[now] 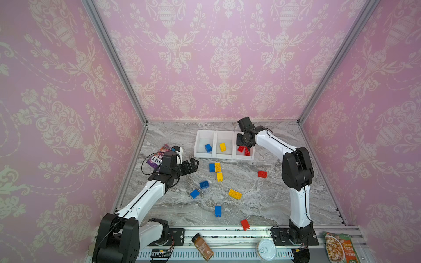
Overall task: Sort the legos into containers by color
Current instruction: Place the lego in the container.
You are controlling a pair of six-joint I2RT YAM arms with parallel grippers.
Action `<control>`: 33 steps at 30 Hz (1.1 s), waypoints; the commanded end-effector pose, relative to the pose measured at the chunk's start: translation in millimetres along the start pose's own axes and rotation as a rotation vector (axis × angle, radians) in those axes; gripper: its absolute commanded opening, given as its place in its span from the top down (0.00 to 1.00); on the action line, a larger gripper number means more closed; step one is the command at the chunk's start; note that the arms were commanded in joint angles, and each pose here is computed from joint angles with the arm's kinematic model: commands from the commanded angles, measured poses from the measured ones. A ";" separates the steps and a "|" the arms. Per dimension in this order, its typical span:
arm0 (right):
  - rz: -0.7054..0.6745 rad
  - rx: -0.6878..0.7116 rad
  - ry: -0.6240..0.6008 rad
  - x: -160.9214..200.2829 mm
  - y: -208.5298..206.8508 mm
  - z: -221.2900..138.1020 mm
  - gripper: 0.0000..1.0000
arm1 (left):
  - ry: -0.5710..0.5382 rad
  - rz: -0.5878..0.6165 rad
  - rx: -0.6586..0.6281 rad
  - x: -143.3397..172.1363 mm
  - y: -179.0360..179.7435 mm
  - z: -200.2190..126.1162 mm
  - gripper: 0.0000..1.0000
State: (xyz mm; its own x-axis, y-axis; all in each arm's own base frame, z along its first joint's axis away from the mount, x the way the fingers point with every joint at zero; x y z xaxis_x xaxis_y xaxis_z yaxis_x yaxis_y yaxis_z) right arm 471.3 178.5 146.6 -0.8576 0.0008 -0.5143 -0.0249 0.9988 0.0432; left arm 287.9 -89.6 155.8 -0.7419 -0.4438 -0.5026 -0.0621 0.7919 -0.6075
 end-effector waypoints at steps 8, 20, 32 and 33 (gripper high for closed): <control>-0.013 -0.052 -0.011 6.2 -3.6 -35.8 0.53 | -0.009 -0.007 -0.010 -5.0 -0.8 -3.6 0.01; -0.110 -0.039 0.055 72.9 -34.7 -82.6 0.30 | -0.012 -0.001 -0.014 -5.1 -0.1 -3.9 0.01; -0.031 -0.016 0.173 152.4 -73.9 -91.0 0.08 | -0.002 -0.010 -0.010 -3.3 2.1 1.5 0.01; -0.024 -0.031 0.178 155.1 -76.0 -87.4 0.04 | -0.001 -0.010 -0.009 -3.1 2.2 2.2 0.01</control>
State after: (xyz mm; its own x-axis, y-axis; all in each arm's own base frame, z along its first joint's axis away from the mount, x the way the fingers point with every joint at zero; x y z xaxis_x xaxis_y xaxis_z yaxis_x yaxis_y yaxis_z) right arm 301.6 105.1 146.8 -0.9263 -0.0573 -0.3724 -0.0761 0.9964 0.0361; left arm 288.2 -89.6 154.9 -0.7432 -0.4436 -0.5009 -0.0637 0.7922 -0.6070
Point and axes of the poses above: each gripper's point midway between its finger pads, its own z axis out along the fingers, its own y axis along the line the jaws close on, x = y × z, the point moved 5 cm from there along -z, back along the fingers, and after that the axes turned 7 degrees about -z, right-handed, at the moved point
